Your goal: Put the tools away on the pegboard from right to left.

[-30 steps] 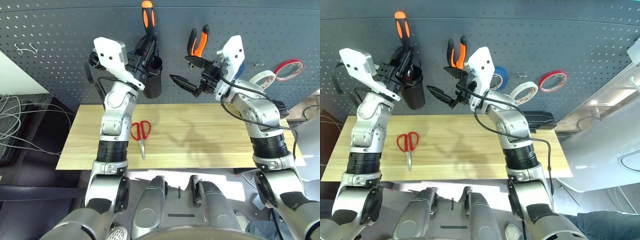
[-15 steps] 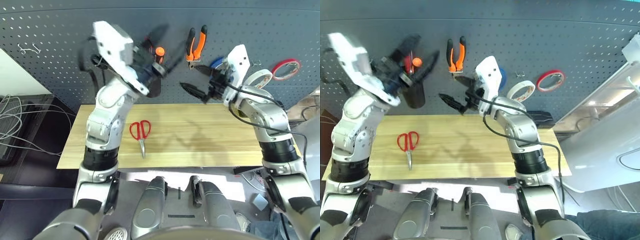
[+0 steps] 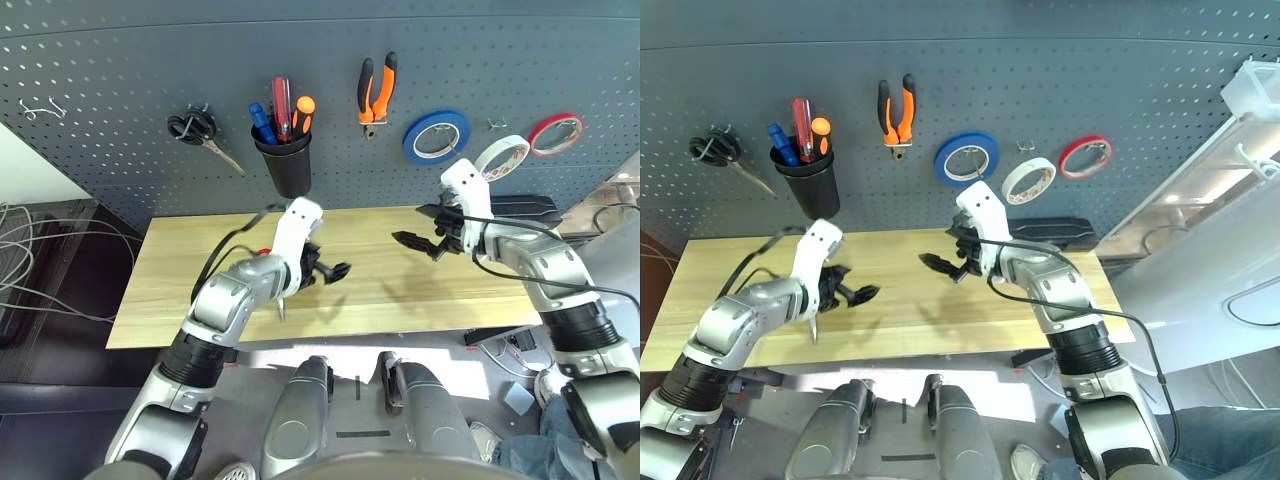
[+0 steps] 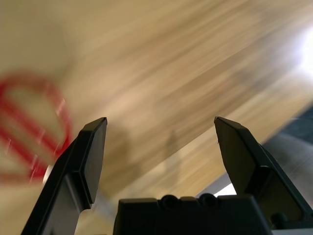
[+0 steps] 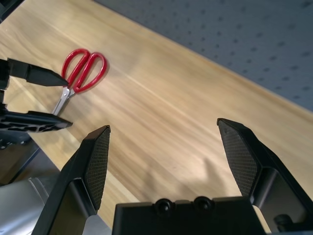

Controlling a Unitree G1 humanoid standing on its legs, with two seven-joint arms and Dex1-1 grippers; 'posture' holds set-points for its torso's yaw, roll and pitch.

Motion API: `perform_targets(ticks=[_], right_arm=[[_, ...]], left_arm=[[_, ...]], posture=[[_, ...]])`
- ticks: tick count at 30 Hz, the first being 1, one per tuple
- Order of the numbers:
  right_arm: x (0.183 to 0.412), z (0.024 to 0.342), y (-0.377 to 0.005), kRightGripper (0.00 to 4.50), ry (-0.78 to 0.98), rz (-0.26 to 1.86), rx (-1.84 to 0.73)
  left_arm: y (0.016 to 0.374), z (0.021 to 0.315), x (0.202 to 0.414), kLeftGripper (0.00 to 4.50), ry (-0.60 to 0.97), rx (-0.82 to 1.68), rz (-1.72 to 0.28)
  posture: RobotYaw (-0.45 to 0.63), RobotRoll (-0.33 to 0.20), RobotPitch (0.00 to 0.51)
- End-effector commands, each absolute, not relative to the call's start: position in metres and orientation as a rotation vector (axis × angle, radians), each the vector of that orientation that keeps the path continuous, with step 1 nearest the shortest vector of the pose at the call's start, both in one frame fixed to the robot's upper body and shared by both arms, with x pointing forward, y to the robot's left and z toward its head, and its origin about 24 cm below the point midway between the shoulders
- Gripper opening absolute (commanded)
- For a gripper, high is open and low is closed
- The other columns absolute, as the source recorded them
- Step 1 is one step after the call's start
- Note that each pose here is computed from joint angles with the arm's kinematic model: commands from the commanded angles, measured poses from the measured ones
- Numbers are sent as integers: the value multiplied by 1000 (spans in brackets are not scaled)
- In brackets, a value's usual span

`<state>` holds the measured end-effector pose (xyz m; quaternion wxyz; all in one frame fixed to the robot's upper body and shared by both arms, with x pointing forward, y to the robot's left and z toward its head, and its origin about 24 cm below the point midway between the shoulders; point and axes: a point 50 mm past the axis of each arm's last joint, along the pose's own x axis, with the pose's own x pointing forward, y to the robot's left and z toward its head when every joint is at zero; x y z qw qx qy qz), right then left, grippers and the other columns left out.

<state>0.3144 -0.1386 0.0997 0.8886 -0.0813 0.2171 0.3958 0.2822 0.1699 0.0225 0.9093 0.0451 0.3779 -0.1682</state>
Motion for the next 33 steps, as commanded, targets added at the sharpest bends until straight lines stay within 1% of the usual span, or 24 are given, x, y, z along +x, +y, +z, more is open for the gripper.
perform_targets(ticks=[1, 6, 11, 17, 22, 24, 26, 27, 30, 33], right_arm=[[315, 84, -137, 4500, 493, 785, -168], [313, 77, -129, 4500, 501, 820, -167], [310, 77, -121, 4500, 504, 857, -165], [307, 83, -111, 4500, 481, 909, -175], [307, 92, -105, 4500, 461, 929, -177], [308, 96, -103, 4500, 452, 933, -177], [308, 99, -102, 4500, 446, 936, -177], [308, 100, -101, 4500, 440, 938, -176], [311, 107, -97, 4500, 412, 942, -166], [313, 110, -94, 4500, 394, 944, -166]], left_arm=[[200, 9, 286, 4480, 775, 85, -131], [226, 5, 294, 4480, 726, 52, 73], [244, -6, 301, 4480, 731, 34, 194], [244, -17, 306, 4480, 786, 55, 205], [240, -25, 307, 4480, 821, 76, 168], [234, -30, 307, 4092, 870, 53, 134], [228, -35, 304, 3991, 922, 18, 104], [225, -37, 304, 3699, 938, 12, 84], [220, -39, 303, 3343, 961, 22, 28], [219, -38, 304, 2809, 952, 30, 7]], posture=[[69, 0, 222], [81, 0, 226], [79, 0, 229], [62, 0, 237], [51, 0, 242], [49, 0, 243], [48, 0, 243], [46, 0, 242], [43, 0, 240], [47, 0, 238]])
